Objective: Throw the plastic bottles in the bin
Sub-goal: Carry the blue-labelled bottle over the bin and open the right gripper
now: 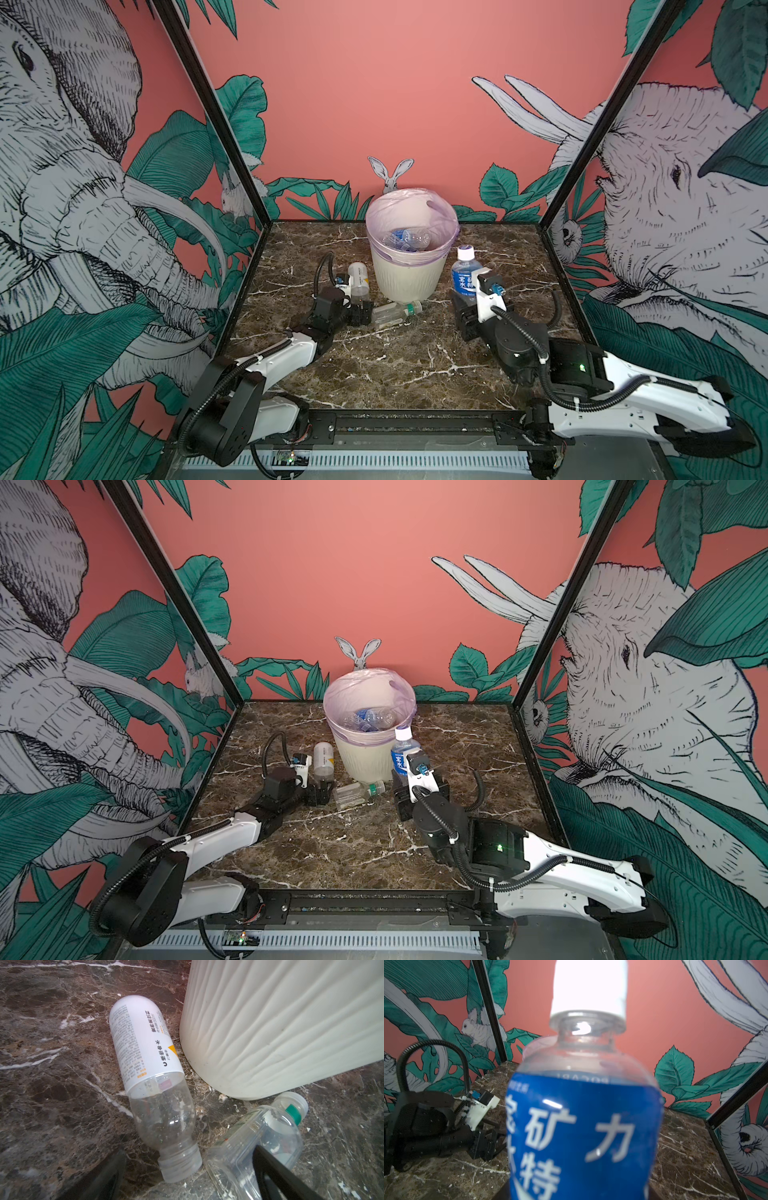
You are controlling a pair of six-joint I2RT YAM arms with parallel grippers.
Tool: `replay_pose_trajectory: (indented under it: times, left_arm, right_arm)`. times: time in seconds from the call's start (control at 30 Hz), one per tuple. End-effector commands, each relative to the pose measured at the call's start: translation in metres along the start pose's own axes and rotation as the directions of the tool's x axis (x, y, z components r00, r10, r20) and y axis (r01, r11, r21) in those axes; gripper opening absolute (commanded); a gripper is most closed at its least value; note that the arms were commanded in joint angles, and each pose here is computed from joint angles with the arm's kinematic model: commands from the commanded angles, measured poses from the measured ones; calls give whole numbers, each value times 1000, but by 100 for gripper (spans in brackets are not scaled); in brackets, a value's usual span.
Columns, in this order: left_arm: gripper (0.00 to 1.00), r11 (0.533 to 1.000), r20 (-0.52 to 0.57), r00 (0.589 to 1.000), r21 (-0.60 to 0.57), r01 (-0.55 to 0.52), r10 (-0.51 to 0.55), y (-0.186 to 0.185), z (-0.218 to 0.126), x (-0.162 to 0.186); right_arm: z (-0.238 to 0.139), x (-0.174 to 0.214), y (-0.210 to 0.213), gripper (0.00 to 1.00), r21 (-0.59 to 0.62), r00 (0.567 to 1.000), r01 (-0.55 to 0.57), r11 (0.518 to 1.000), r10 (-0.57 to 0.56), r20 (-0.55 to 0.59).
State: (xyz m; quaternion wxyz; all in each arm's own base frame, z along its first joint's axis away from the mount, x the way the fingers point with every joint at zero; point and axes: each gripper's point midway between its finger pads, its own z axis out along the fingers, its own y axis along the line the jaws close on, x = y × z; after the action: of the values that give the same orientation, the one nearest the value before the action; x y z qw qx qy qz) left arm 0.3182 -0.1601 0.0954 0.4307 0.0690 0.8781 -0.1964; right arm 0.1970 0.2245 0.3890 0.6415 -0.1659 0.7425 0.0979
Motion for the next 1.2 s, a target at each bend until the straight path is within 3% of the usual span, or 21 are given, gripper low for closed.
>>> replay_pose_trajectory:
  times: [0.0, 0.13, 0.23, 0.3, 0.37, 0.4, 0.47, 0.6, 0.73, 1.17]
  left_arm:
    - [96, 1000, 34, 999, 14, 10, -10, -3, -1, -13]
    - [96, 1000, 49, 999, -6, 4, -3, 0, -3, -15]
    - [96, 1000, 56, 998, -16, 2, -1, 3, -4, -17]
    - [96, 1000, 59, 998, -16, 3, -2, 3, -3, -17]
    - [96, 1000, 57, 998, -14, 5, -4, 3, -2, -18]
    - [96, 1000, 54, 999, -15, 6, -6, 3, -2, -17]
    - [96, 1000, 56, 998, -17, 6, -5, 4, -4, -18]
    - [96, 1000, 72, 997, -24, 5, -4, 6, -11, -21]
    - [96, 1000, 78, 997, -15, 7, -6, 5, -12, -22]
    - [96, 1000, 62, 998, 5, 3, -3, 1, -9, -19]
  right_arm:
    - [10, -45, 3, 40, 7, 998, 41, 999, -41, 54]
    - [41, -89, 8, 40, -13, 997, 42, 999, -41, 59]
    - [89, -112, 10, 41, -18, 998, 39, 999, -38, 40]
    - [129, -123, 6, 56, -25, 999, 32, 999, -31, 11]
    - [177, -125, 3, 89, 1, 998, 41, 999, -41, -49]
    - [188, -129, 0, 99, 26, 997, 50, 998, -49, -57]
    - [202, -141, -7, 99, 72, 996, 75, 995, -72, -52]
    - [188, -174, -27, 99, 133, 998, 64, 989, -67, 20]
    - [161, -192, -35, 99, 111, 994, 32, 993, -44, 101]
    - [126, -155, -62, 99, 158, 996, 42, 987, -53, 66]
